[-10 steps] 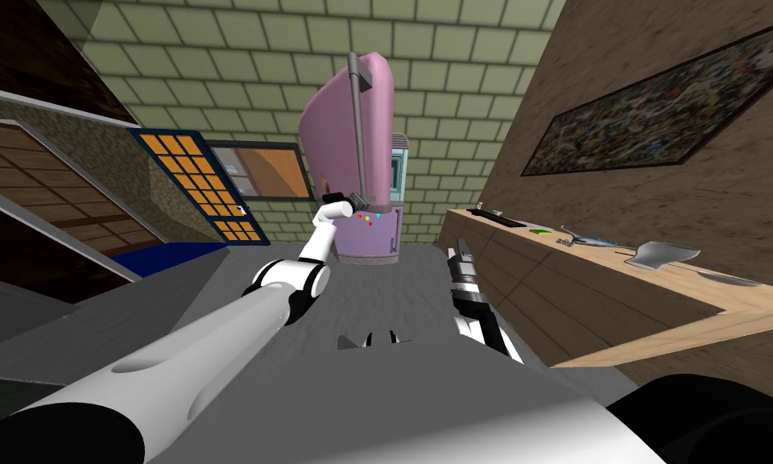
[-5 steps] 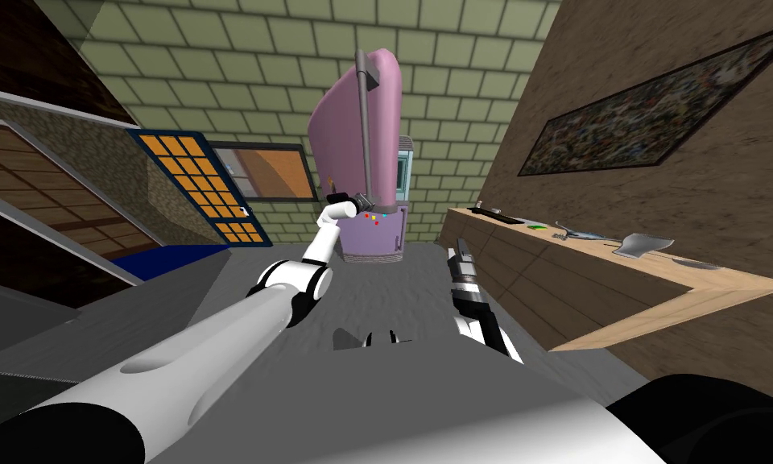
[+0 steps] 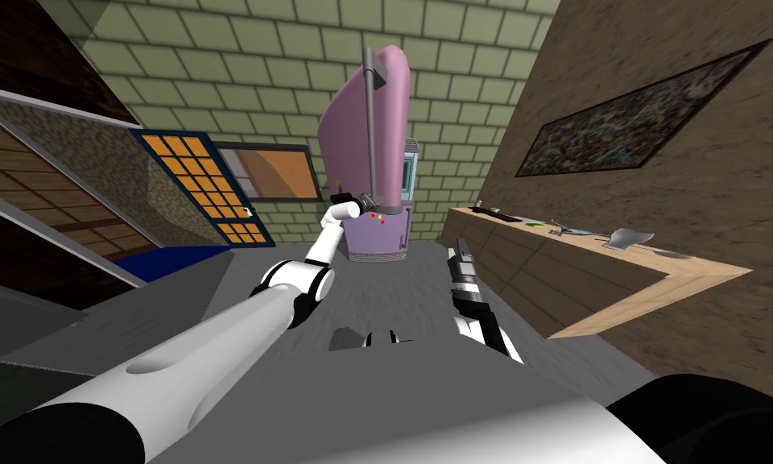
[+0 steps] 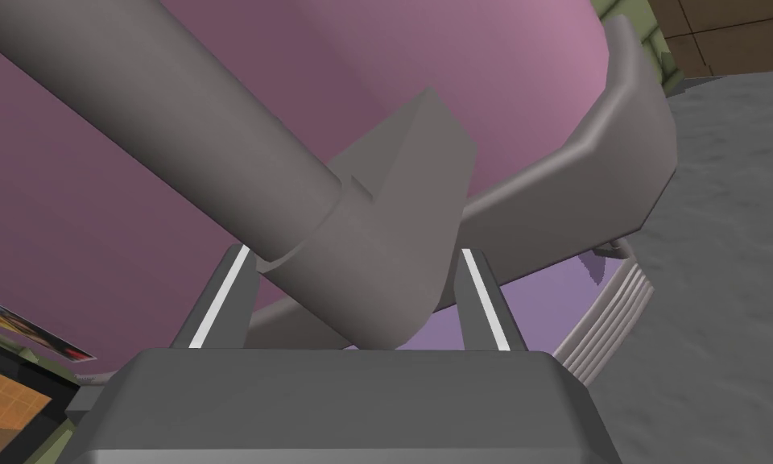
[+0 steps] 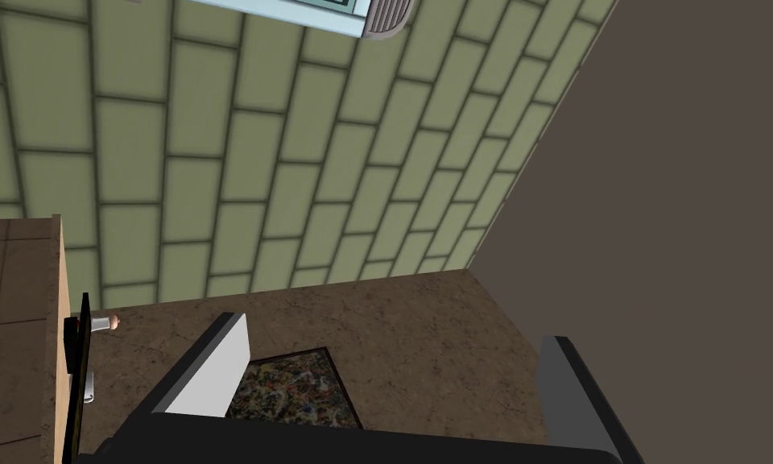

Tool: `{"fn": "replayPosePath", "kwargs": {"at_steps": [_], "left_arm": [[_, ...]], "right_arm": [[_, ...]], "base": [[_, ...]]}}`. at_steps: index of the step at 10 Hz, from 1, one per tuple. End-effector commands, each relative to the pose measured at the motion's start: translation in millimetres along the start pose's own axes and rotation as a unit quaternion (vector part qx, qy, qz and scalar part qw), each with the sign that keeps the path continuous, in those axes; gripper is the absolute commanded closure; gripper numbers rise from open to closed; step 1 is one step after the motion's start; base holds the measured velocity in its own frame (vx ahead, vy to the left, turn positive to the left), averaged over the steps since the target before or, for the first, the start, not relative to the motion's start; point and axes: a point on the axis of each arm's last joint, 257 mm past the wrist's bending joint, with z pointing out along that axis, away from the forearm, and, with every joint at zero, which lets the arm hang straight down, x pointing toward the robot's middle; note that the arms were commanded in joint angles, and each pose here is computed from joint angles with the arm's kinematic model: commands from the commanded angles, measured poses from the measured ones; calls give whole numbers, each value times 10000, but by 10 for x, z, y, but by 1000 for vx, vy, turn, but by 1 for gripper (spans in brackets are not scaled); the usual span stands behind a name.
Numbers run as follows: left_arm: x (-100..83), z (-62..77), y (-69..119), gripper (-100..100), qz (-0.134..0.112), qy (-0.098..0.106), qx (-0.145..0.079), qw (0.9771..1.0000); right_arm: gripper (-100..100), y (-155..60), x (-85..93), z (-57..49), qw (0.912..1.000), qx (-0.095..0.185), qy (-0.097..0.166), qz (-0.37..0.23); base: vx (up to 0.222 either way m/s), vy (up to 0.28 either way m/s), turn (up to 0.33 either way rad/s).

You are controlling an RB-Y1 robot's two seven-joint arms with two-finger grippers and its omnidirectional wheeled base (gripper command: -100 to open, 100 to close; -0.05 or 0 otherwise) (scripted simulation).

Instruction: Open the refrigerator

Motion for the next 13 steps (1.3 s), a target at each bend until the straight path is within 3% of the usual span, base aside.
{"fn": "replayPosePath", "kwargs": {"at_steps": [1, 4, 6, 8, 10, 13], "left_arm": [[145, -24, -17, 100, 14, 147, 15, 9999], [341, -21, 163, 100, 0, 338, -158, 9993], [285, -17, 238, 100, -11, 283, -222, 9994], [360, -27, 343, 100, -26, 360, -335, 9988], [540, -56, 495, 100, -44, 547, -500, 9972], [630, -75, 572, 100, -53, 642, -584, 9962]], "right_arm": [[0, 0, 0, 0, 10000, 0, 0, 0], [0, 0, 0, 0, 10000, 0, 0, 0], [0, 0, 0, 0, 10000, 0, 0, 0], [0, 0, 0, 0, 10000, 0, 0, 0], [0, 0, 0, 0, 10000, 0, 0, 0], [0, -1, 0, 0, 10000, 1, 0, -1]], "base": [[-66, 239, -22], [-77, 253, -33], [-51, 147, -25], [2, 206, -40], [-33, 257, -44], [-18, 291, -36]]}}
